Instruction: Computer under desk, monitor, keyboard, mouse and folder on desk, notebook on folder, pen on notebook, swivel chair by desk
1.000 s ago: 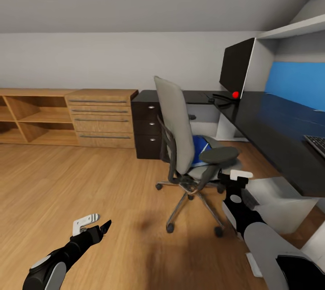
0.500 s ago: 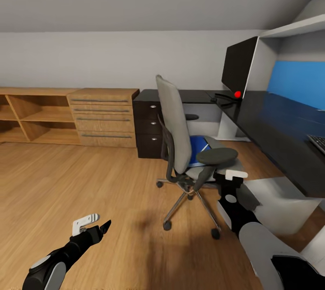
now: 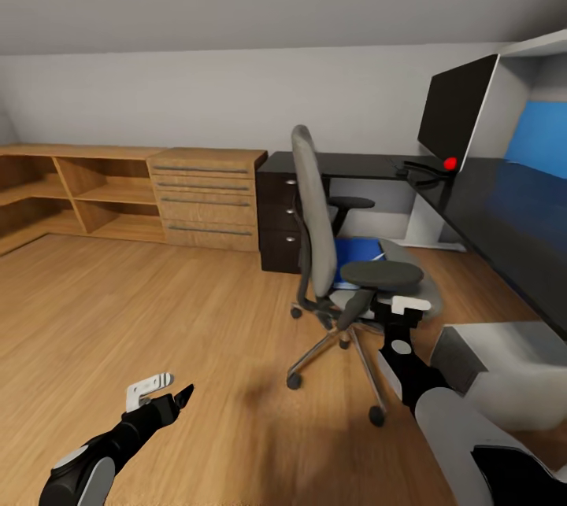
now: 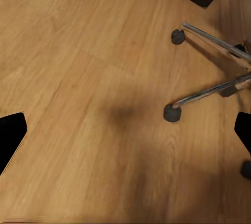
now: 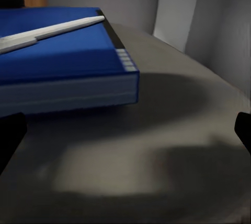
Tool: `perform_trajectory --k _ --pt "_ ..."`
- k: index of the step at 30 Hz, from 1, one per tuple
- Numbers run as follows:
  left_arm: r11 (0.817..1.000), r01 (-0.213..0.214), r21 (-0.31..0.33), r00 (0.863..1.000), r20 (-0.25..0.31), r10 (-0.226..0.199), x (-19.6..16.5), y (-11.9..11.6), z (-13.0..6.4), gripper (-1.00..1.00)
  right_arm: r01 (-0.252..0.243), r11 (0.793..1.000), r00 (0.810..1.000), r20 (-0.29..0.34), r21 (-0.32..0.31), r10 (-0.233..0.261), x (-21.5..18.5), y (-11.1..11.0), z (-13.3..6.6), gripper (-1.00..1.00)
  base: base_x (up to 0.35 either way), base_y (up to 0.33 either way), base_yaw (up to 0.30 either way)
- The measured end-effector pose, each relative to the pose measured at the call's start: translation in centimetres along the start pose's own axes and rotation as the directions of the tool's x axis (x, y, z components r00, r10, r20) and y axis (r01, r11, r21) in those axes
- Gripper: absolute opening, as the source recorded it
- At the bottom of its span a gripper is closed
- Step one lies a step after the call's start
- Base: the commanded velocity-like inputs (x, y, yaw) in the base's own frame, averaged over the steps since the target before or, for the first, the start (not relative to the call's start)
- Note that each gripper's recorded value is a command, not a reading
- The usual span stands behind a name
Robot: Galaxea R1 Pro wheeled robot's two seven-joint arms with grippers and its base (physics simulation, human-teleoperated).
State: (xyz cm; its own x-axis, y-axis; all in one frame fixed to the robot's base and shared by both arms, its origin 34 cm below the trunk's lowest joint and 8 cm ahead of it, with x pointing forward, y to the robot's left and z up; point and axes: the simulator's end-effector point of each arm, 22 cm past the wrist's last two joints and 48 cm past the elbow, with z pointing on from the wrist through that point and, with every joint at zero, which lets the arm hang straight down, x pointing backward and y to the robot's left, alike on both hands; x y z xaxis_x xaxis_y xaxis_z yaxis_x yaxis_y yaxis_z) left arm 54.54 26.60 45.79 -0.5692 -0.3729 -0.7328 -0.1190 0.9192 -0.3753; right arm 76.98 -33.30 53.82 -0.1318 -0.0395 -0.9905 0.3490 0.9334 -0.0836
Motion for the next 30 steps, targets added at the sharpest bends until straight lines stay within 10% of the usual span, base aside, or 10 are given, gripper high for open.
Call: perform_trajectory --k 30 --pt "1.0 0.003 0.001 1.0 -0.007 -0.003 0.32 -0.01 0.18 1.0 -0.007 1.0 1.0 0.026 -0.002 0.007 -0.23 0.12 0.06 1.0 -0.009 0.027 0.173"
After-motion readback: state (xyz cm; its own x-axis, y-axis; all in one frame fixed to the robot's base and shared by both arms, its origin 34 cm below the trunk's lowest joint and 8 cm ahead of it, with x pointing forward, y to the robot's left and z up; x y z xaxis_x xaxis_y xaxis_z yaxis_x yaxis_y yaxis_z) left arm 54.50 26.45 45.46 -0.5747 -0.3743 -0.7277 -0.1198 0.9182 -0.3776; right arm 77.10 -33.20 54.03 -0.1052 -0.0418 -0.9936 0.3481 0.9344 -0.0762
